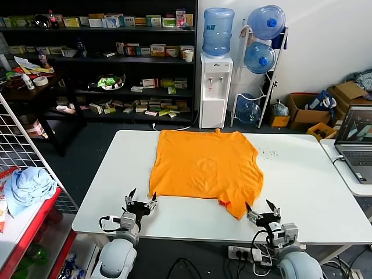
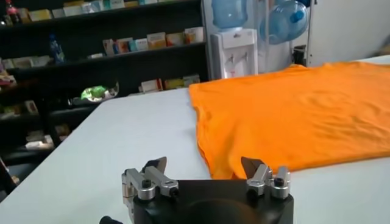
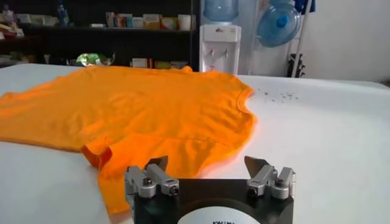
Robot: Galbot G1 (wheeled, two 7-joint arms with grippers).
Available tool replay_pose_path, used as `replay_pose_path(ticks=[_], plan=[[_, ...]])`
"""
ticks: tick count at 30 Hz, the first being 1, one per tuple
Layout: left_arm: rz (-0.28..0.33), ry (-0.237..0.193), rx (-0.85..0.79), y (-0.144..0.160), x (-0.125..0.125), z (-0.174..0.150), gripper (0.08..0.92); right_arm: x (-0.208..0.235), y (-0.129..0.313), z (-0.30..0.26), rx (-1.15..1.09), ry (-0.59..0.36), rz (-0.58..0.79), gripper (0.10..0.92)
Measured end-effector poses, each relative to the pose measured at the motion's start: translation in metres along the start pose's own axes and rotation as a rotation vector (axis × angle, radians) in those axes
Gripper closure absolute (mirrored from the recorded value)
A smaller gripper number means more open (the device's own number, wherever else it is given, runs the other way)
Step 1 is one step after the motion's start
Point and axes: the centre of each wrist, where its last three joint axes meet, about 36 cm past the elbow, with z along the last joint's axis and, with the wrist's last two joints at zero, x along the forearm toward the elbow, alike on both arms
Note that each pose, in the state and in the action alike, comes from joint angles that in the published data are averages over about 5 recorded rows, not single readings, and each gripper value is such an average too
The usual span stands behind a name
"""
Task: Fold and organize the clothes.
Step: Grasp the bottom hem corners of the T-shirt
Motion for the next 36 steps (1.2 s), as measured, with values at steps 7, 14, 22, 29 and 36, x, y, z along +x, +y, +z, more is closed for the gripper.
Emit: replay_pose_path(ticks=[7,14,22,29,36], plan=[[-0.001,0.024,0.023,0.000,-0.005,-0.002,0.177,-0.014,0.010,-0.001,-0.019,0.020,-0.001,0.200],[0.011,0.040,0.036,-0.001,-0.009,0.000,0.188,-0.020,0.018,-0.001,-0.028,0.033,0.002,0.317],[0.020,0.035,0.034,-0.002,-0.007,0.004,0.397,-0.019,0.022,-0.003,-0.026,0.043,0.013,0.551],[0.027,0.020,0.023,-0.001,-0.003,0.009,0.596,-0.014,0.024,-0.004,-0.022,0.054,0.024,0.750],[0.043,0.010,0.017,-0.005,-0.001,0.012,0.804,-0.010,0.024,-0.006,-0.016,0.059,0.027,0.894]])
